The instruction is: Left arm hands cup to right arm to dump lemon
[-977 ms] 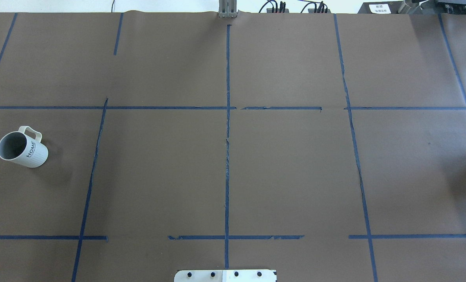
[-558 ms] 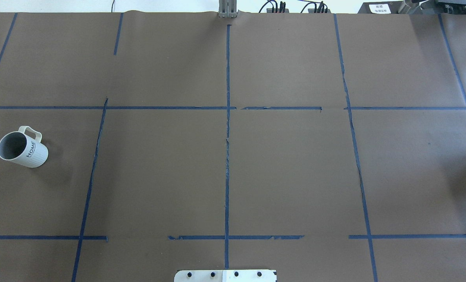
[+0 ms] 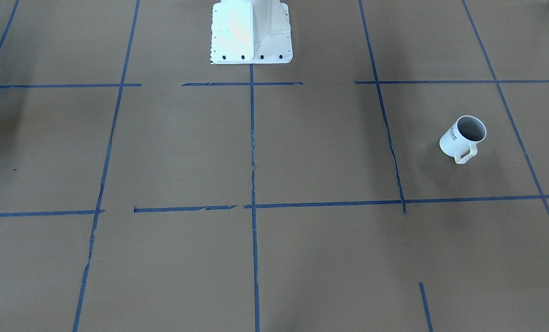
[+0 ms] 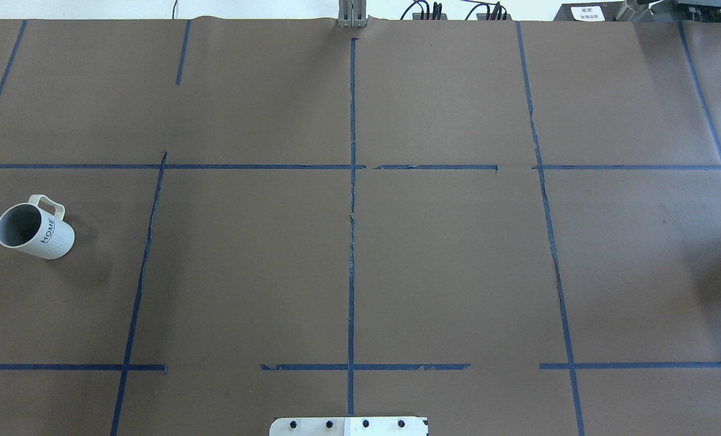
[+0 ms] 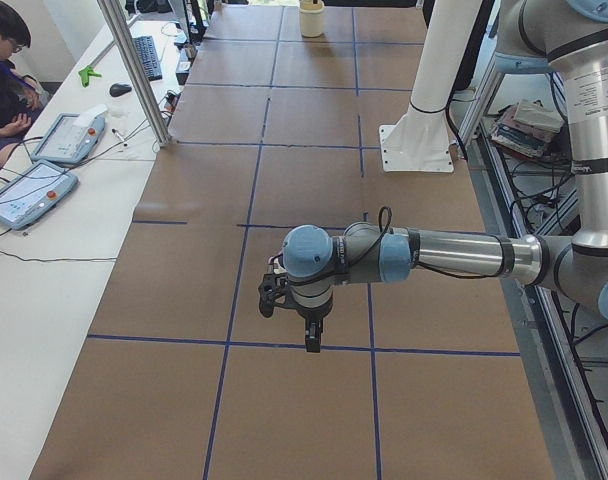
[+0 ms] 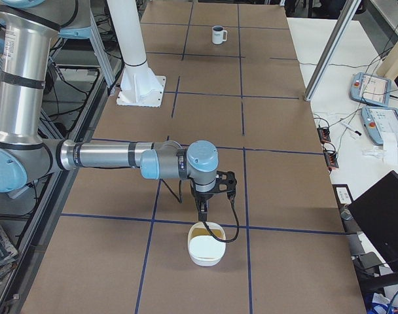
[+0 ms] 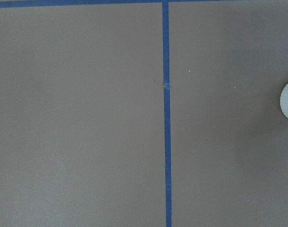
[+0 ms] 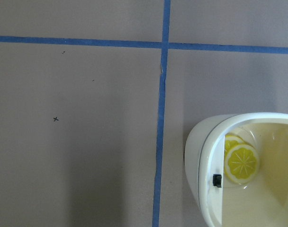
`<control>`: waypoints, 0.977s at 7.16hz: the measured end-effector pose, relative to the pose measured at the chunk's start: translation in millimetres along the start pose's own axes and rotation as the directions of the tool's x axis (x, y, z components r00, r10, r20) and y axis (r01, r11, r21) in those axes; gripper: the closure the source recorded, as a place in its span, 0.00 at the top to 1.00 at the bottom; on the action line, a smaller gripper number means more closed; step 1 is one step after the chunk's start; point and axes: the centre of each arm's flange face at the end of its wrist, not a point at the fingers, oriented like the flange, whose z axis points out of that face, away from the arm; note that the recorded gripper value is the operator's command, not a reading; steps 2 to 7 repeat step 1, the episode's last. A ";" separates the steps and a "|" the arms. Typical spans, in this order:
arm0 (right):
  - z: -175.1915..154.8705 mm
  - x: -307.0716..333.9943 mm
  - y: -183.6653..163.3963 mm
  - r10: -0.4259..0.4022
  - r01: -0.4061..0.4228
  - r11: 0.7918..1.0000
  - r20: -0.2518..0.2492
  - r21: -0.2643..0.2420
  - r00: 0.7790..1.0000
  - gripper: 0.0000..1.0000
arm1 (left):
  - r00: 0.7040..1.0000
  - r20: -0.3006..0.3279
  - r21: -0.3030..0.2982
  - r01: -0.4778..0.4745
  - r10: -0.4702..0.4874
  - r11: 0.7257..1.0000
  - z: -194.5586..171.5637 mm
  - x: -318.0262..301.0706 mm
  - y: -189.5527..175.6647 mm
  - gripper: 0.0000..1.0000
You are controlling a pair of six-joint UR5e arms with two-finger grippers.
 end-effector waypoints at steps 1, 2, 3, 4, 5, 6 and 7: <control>0.2 0.1 0.2 0.000 0.000 1.000 0.000 0.000 1.000 1.00 | 1.000 0.000 0.000 0.000 0.000 1.000 0.0 0.0 0.0 1.00; 0.2 0.1 0.2 0.000 0.000 1.000 0.000 0.000 1.000 1.00 | 1.000 0.000 0.000 0.000 0.000 1.000 0.0 0.0 0.0 1.00; 0.2 0.1 0.2 0.000 0.000 1.000 0.000 0.000 1.000 1.00 | 1.000 0.000 0.000 0.000 0.000 1.000 0.0 0.0 0.0 1.00; 0.2 0.1 0.2 0.000 0.000 1.000 0.000 0.000 1.000 1.00 | 1.000 0.000 0.000 0.000 0.000 1.000 0.0 0.0 0.0 1.00; 0.2 0.1 0.2 0.000 0.000 1.000 0.000 0.000 1.000 1.00 | 1.000 0.000 0.000 0.000 0.000 1.000 0.0 0.0 0.0 1.00; 0.2 0.1 0.2 0.000 0.000 1.000 0.000 0.000 1.000 1.00 | 1.000 0.000 0.000 0.000 0.000 1.000 0.0 0.0 0.0 1.00; 0.2 0.1 0.2 0.000 0.000 1.000 0.000 0.000 1.000 1.00 | 1.000 0.000 0.000 0.000 0.000 1.000 0.0 0.0 0.0 1.00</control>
